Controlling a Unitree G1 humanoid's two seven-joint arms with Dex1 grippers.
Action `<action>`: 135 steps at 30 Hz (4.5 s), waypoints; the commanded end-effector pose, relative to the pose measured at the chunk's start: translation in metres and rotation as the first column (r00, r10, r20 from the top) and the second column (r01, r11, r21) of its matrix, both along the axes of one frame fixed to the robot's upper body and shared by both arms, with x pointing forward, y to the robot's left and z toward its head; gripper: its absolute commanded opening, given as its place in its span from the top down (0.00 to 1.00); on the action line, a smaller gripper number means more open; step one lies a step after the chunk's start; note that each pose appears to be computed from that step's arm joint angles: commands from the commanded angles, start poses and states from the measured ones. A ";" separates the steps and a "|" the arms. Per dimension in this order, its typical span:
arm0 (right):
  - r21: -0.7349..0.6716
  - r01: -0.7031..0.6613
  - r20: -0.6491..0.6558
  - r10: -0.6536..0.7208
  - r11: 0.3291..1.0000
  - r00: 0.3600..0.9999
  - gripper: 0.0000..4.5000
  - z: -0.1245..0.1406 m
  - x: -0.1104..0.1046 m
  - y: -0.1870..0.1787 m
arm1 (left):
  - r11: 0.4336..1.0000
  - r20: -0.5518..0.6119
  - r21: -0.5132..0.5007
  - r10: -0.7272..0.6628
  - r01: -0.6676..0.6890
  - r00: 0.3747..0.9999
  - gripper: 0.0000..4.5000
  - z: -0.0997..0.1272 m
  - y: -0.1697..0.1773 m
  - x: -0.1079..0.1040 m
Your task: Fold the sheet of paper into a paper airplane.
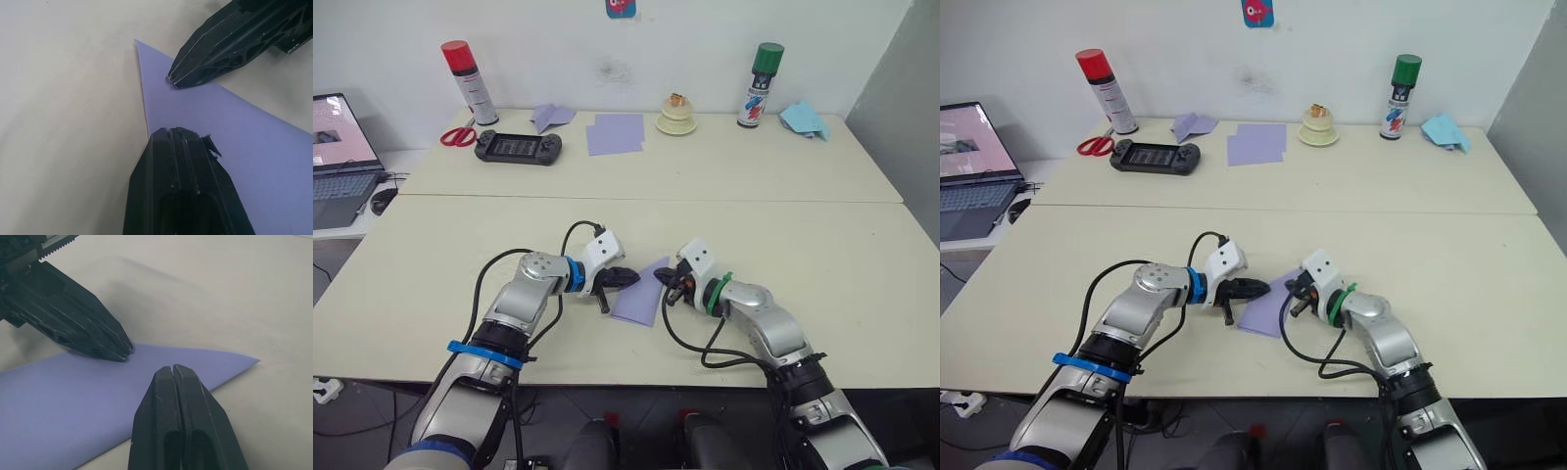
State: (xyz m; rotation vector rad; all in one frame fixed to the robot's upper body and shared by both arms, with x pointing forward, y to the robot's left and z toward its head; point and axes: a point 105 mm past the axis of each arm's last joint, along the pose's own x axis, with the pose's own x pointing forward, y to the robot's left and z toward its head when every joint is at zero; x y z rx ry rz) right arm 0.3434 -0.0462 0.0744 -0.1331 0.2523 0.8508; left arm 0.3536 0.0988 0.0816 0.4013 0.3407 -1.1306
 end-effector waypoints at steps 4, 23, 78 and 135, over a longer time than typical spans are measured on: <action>0.063 -0.007 0.070 0.003 0.998 0.998 1.00 0.021 0.003 0.000 | 0.998 -0.016 -0.010 -0.058 0.058 0.998 0.99 -0.005 -0.011 -0.012; 0.083 0.035 0.060 -0.040 0.996 0.997 1.00 0.019 0.014 0.002 | 0.989 -0.027 0.100 -0.109 0.111 0.994 0.99 -0.032 -0.006 -0.026; -0.150 -0.201 -0.081 0.191 0.968 0.978 1.00 -0.051 -0.036 -0.009 | 0.987 -0.025 0.096 -0.124 0.126 0.992 0.99 -0.031 -0.011 -0.024; -0.020 -0.198 0.021 0.199 0.980 0.980 1.00 -0.020 -0.008 -0.006 | 0.982 -0.052 0.111 -0.148 0.153 0.988 0.99 -0.036 -0.015 -0.028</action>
